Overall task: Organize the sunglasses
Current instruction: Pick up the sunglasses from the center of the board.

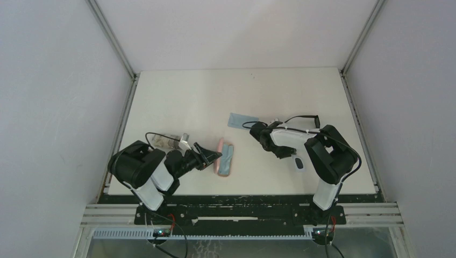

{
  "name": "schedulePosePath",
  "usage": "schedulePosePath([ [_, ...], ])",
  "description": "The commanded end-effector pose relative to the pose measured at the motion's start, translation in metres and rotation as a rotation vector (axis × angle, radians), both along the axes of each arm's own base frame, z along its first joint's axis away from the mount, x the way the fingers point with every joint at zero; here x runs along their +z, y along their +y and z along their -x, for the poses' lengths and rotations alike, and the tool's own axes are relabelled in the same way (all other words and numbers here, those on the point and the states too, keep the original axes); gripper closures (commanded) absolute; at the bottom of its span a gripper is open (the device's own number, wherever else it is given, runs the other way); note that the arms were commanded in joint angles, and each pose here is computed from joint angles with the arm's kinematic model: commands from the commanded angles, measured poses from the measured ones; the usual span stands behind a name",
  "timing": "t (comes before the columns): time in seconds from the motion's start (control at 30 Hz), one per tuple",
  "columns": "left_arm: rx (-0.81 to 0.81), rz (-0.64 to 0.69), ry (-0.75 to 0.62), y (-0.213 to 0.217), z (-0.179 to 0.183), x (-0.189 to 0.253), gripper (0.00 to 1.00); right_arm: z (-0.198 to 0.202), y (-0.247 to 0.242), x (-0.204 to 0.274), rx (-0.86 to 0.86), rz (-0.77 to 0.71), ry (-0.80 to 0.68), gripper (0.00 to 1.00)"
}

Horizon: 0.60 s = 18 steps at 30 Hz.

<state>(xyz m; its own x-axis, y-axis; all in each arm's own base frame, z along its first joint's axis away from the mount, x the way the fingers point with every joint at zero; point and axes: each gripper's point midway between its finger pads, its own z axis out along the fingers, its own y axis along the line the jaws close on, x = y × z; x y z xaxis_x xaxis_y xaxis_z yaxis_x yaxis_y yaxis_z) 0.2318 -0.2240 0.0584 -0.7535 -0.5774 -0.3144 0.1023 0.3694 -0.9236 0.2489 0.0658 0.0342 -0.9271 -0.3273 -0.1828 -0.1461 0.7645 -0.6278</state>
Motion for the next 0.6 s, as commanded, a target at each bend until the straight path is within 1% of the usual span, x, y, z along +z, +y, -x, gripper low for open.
schedulePosePath([
  [0.0,-0.019,0.045,-0.069,-0.006,-0.008,0.019,0.86,-0.014,0.003,0.016,-0.003,-0.009,-0.069,0.75],
  [0.4,-0.018,0.043,-0.066,-0.006,-0.008,0.018,0.86,-0.016,0.007,0.02,0.013,-0.021,-0.09,0.97],
  [0.5,-0.018,0.045,-0.07,-0.006,-0.008,0.02,0.86,-0.017,0.011,0.027,0.025,-0.035,-0.112,1.0],
  [0.57,-0.016,0.046,-0.072,-0.005,-0.008,0.02,0.86,-0.017,0.016,0.033,0.032,-0.064,-0.134,1.0],
])
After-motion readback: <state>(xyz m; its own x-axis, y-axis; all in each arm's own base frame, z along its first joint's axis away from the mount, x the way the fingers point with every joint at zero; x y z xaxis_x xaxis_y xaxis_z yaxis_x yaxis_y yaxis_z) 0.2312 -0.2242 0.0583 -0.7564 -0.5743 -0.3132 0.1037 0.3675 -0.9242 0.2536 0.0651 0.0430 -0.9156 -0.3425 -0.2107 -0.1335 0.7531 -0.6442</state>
